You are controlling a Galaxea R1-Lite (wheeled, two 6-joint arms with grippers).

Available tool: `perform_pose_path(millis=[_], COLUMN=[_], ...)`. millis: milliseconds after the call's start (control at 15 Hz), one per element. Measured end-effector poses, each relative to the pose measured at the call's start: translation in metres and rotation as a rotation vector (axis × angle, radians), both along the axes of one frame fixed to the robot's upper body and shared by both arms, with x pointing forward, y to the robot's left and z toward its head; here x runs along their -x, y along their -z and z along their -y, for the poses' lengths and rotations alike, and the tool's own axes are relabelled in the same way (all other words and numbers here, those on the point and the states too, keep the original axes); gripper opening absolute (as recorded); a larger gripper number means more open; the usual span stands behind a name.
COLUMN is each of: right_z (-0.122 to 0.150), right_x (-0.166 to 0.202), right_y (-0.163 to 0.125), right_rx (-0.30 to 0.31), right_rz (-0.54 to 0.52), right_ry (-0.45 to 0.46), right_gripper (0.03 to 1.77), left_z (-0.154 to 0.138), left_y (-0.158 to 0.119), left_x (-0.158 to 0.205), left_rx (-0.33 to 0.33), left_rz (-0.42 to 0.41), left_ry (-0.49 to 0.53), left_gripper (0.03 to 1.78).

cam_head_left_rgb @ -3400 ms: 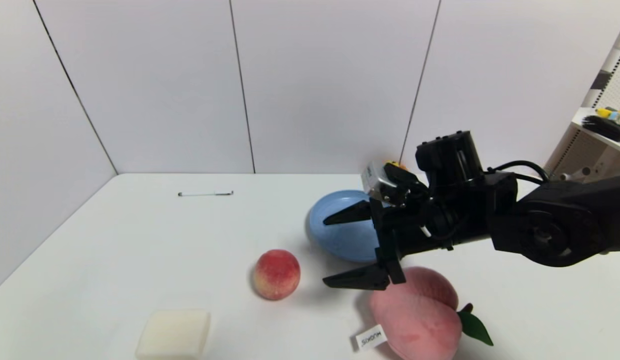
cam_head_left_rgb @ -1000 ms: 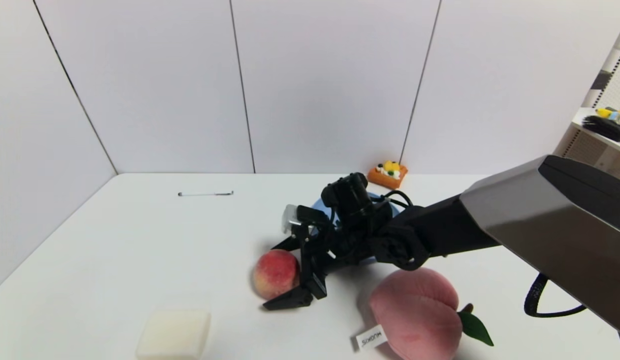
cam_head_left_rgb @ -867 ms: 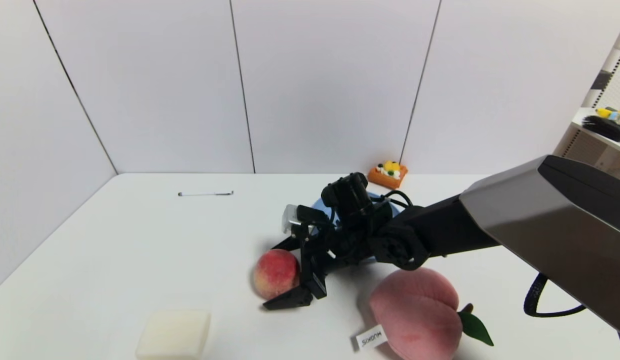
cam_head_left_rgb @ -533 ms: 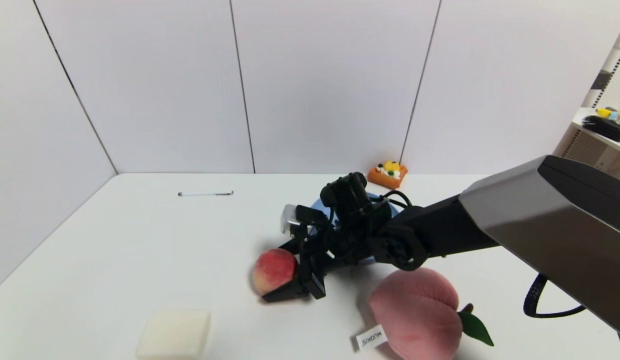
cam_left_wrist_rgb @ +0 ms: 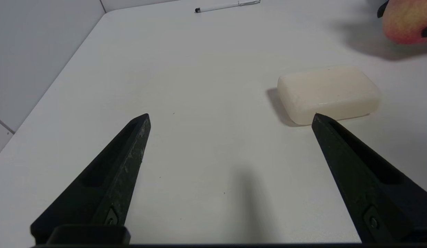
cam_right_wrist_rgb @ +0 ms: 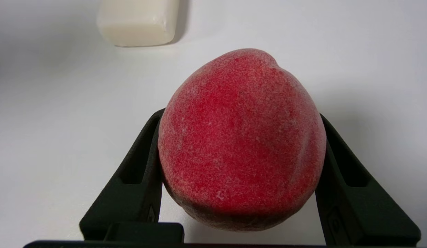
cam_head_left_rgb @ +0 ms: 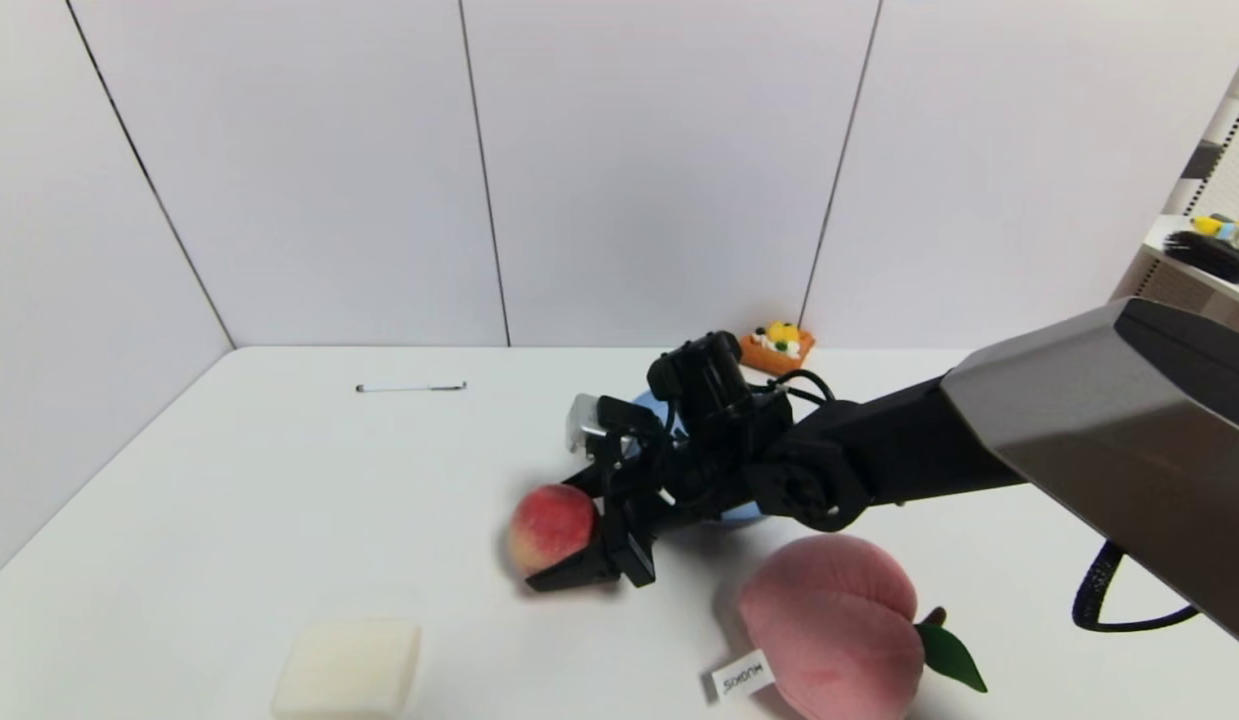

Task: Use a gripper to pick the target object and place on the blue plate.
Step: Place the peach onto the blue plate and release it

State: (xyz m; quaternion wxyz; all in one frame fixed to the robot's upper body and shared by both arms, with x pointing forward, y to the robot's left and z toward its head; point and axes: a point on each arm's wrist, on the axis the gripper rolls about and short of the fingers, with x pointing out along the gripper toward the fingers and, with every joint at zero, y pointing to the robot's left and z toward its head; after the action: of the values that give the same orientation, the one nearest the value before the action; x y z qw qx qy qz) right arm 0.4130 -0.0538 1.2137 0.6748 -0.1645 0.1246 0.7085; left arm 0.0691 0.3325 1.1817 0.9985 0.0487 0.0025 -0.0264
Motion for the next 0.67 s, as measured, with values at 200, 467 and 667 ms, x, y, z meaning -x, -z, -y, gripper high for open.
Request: perform_pose_path(millis=[200,467,667], right_z=[0.020,0.066,0.098], right_x=[0.000,-0.011,-0.028], right_y=[-0.022,-0.042,-0.046], right_rx=[-0.019,-0.038,-0.046], right_rz=[0.021,0.047,0.063], right_ry=[0.041,0.148,0.235], right_gripper=[1.17,1.17,1.17], left_z=[0.000,0.000,0.000], left_y=[0.000,0.000,0.000], left_x=[0.000,0.000,0.000], left_rx=[0.000,0.000,0.000], left_rz=[0.000,0.000,0.000], left_ry=[0.000,0.000,0.000], left_gripper=[1.69,1.69,1.69])
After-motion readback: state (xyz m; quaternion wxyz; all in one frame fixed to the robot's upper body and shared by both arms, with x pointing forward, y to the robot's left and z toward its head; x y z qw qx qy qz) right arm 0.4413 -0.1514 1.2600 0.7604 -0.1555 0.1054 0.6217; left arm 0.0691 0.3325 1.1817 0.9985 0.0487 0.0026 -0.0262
